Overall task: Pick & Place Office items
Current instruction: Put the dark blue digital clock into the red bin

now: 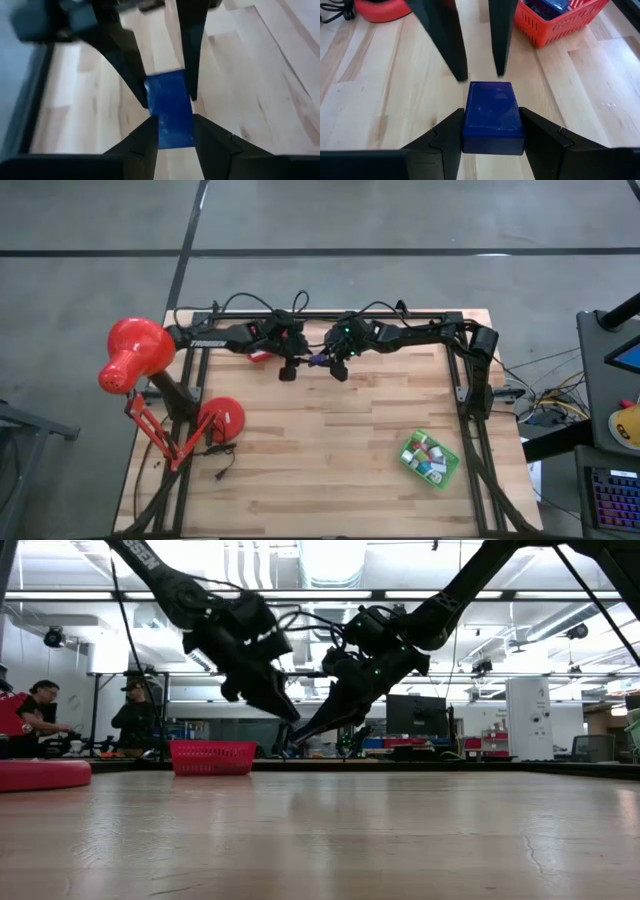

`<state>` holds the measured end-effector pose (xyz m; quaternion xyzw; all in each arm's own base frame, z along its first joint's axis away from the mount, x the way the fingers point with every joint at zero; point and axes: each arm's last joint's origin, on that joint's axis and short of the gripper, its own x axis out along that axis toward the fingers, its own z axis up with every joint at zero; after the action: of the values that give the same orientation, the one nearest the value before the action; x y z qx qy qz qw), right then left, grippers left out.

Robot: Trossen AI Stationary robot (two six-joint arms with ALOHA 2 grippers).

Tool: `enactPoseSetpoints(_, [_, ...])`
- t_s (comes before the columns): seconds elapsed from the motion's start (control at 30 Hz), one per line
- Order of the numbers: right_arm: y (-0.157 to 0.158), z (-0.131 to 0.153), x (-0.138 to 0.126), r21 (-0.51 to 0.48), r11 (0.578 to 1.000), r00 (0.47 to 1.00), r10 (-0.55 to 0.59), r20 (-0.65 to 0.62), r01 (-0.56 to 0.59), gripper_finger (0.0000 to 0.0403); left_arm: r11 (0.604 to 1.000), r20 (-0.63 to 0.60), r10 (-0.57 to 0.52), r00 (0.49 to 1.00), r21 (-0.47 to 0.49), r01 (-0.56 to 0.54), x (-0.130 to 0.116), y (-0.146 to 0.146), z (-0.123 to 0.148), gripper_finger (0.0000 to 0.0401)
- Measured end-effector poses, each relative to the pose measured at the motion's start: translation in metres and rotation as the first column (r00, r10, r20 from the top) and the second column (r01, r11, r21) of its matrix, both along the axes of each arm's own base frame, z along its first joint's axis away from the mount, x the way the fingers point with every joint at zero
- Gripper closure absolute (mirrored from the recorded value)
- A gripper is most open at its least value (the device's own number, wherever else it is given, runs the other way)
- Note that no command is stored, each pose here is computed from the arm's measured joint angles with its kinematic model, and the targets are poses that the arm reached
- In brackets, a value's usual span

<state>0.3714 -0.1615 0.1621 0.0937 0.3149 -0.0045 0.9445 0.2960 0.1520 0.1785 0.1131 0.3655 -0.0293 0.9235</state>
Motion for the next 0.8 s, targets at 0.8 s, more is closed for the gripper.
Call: enactPoseSetpoints(0.8, [0.0, 0.0, 0.0, -0.001, 1.0, 1.0, -0.002, -0.002, 0.002, 0.023, 0.976, -0.012, -0.185, 0.983, 0.116, 0.185, -0.015, -0.011, 0.025, 0.0279])
